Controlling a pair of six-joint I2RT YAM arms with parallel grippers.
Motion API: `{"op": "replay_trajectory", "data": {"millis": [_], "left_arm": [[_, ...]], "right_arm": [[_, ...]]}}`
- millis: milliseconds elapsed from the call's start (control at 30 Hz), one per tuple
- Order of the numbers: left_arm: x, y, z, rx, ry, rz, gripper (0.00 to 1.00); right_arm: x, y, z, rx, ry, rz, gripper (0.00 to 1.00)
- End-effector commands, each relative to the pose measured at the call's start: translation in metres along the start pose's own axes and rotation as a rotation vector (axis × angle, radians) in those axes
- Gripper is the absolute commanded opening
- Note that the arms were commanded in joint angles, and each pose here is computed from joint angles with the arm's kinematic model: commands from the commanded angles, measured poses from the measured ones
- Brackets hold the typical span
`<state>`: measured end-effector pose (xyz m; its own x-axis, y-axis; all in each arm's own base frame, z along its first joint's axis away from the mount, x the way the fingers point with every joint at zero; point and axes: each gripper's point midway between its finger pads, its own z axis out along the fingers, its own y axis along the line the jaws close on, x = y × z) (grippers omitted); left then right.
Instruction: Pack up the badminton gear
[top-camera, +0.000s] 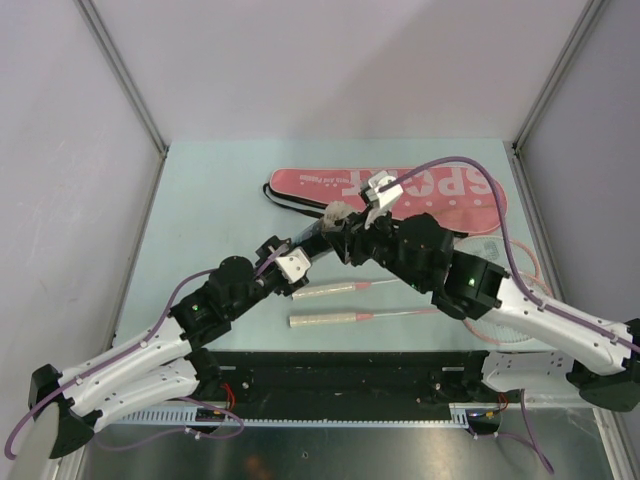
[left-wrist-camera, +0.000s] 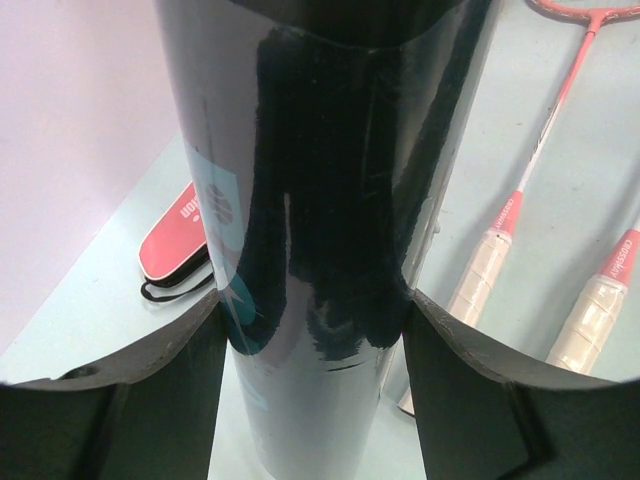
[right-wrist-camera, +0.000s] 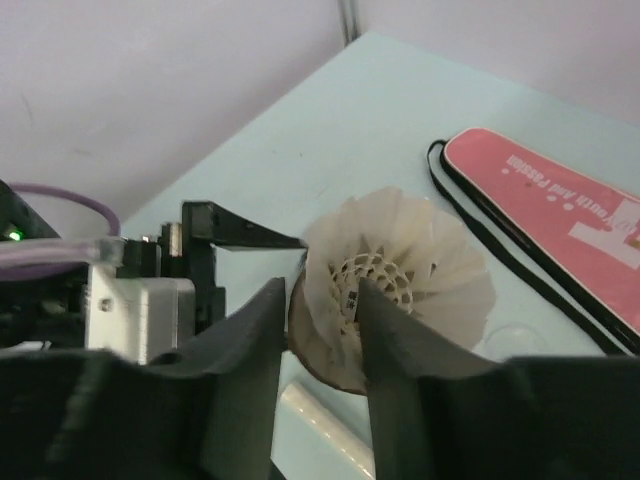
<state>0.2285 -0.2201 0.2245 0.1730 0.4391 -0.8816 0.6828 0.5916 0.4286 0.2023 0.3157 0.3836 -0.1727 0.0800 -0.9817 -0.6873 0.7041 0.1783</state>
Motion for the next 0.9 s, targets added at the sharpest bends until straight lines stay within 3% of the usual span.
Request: {"op": "replay_trajectory", "data": {"millis": [0,167,300,467,633,767,867], "left_arm": [[-0.046,0.016,-0.005,-0.043,-0.144,-0.023,0.15],[-0.047,0.015,-0.005,-0.037,-0.147,-0.023,0.16],[-0.047,0.016,-0.005,-0.041,-0.147,-0.023,0.15],[-0.045,0.015,-0.005,-0.039,-0.142,-0.021,0.15],[-0.047,0.016,-0.005,-0.041,-0.147,-0.022,0.15],[-0.046,0.015,-0.005,-0.038,-0.144,-0.020,0.15],[-0.047,0.015,-0.005,-0.041,-0.147,-0.022,0.15]], "right_arm": [[-0.017,0.009,-0.004,-0.129,0.004,0.176,0.54],[-0.012,0.007,-0.014,-0.250,0.095,0.278,0.64],[-0.022,0.017,-0.024,-0.309,0.087,0.293,0.66],[-0.044,0.018,-0.041,-0.324,0.027,0.290,0.76],[-0.049,0.001,-0.044,-0.241,0.005,0.260,0.76],[-0.046,-0.018,-0.038,-0.155,0.017,0.217,0.62],[-0.036,-0.034,-0.028,-0.072,0.061,0.175,0.66]]}}
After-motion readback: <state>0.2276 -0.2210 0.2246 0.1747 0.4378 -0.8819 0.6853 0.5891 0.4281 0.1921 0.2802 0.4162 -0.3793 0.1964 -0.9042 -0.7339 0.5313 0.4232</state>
